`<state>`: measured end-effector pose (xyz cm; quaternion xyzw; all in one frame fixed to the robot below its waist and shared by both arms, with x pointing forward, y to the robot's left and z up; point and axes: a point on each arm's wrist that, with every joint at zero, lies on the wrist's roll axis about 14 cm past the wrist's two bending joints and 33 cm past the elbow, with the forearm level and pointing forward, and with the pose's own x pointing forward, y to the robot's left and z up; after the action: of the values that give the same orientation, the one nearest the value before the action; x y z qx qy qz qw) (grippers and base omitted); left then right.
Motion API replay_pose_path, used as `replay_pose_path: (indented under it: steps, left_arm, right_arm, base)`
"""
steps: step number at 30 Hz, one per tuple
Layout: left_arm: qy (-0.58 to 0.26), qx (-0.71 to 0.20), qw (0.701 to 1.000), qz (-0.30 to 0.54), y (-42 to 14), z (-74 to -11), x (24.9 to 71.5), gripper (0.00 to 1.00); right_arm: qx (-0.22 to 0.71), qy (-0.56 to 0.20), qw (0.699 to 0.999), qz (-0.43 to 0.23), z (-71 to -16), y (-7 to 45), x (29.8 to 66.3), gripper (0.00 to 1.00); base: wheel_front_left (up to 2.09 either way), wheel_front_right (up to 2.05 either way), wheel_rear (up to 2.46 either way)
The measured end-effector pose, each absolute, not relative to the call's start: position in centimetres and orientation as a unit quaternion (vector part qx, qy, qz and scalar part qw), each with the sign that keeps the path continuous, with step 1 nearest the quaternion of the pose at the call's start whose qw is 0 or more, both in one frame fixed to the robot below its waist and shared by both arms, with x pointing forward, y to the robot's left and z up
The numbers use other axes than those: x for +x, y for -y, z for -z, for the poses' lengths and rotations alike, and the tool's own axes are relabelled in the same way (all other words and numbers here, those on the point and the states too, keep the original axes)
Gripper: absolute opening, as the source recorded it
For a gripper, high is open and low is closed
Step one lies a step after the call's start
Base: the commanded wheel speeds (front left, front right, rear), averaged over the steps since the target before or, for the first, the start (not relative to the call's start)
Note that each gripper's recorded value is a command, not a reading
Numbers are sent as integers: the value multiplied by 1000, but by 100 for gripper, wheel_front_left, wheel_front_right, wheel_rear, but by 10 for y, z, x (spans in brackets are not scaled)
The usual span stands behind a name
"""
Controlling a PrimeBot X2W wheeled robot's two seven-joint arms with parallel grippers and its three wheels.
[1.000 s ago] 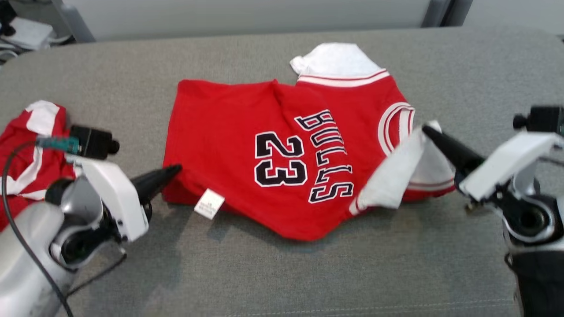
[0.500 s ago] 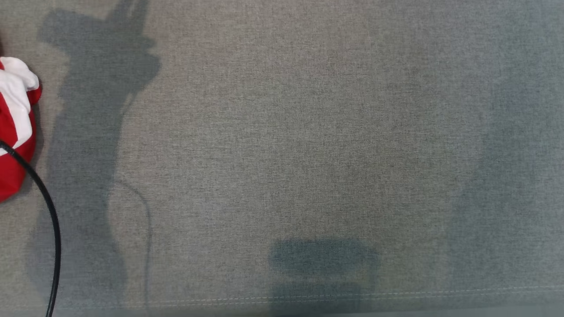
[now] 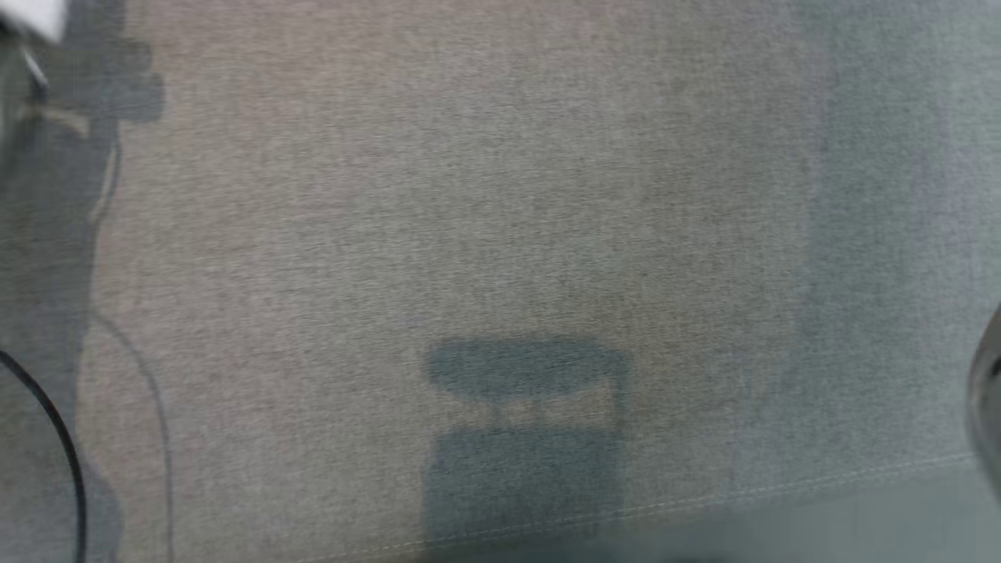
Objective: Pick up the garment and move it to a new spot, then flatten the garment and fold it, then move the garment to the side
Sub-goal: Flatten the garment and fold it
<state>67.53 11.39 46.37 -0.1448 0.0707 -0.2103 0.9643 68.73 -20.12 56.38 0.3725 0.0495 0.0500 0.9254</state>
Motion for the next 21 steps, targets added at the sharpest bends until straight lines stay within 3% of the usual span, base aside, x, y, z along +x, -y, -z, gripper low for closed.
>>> replay_pose_path:
  steps: [6, 15, 21]
  left_arm:
    - [-147, -149, 954, 214, -108, -396, 619, 0]
    - [-113, -139, 965, 193, -123, -435, 579, 0]
    - [-113, -132, 972, 155, -143, -438, 520, 0]
  right_arm:
    - [406, -92, 909, -33, -499, 209, 626, 0]
    - [450, -71, 890, -23, -505, 225, 556, 0]
    - [484, -73, 872, -15, -504, 227, 500, 0]
  base:
    - [0, 0, 0]
    - [0, 0, 0]
    - [0, 0, 0]
